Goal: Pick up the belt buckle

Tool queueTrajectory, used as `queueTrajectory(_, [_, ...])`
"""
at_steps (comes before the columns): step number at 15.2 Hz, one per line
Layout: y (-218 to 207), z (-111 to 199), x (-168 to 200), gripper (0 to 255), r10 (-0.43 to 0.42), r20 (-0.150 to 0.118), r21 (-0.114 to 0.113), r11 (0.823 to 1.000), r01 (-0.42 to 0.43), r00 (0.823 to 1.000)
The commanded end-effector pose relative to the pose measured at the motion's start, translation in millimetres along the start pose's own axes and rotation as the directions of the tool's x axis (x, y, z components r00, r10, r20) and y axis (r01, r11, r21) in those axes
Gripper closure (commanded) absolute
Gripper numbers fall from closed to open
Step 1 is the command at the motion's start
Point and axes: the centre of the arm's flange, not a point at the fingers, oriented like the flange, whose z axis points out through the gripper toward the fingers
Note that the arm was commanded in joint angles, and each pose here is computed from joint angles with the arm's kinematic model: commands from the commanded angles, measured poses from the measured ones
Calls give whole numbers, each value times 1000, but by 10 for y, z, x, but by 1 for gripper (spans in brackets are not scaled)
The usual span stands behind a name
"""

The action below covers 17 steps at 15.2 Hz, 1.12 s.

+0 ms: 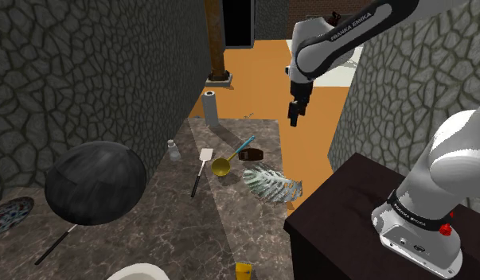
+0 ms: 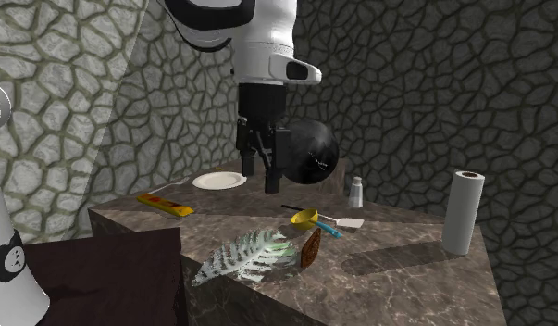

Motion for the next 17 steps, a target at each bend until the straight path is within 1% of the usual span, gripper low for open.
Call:
queueTrajectory(1, [-52, 211, 152, 0, -36, -10, 3, 999, 36, 999])
queueTrajectory(5, [-96, 613, 465, 0, -106, -27, 11, 994, 106, 994])
queueTrajectory(9, [-165, 1010, 781, 0, -175, -44, 17, 984, 176, 984])
queueTrajectory(17, [-369, 1752, 1385, 0, -303, -79, 26, 952, 306, 950])
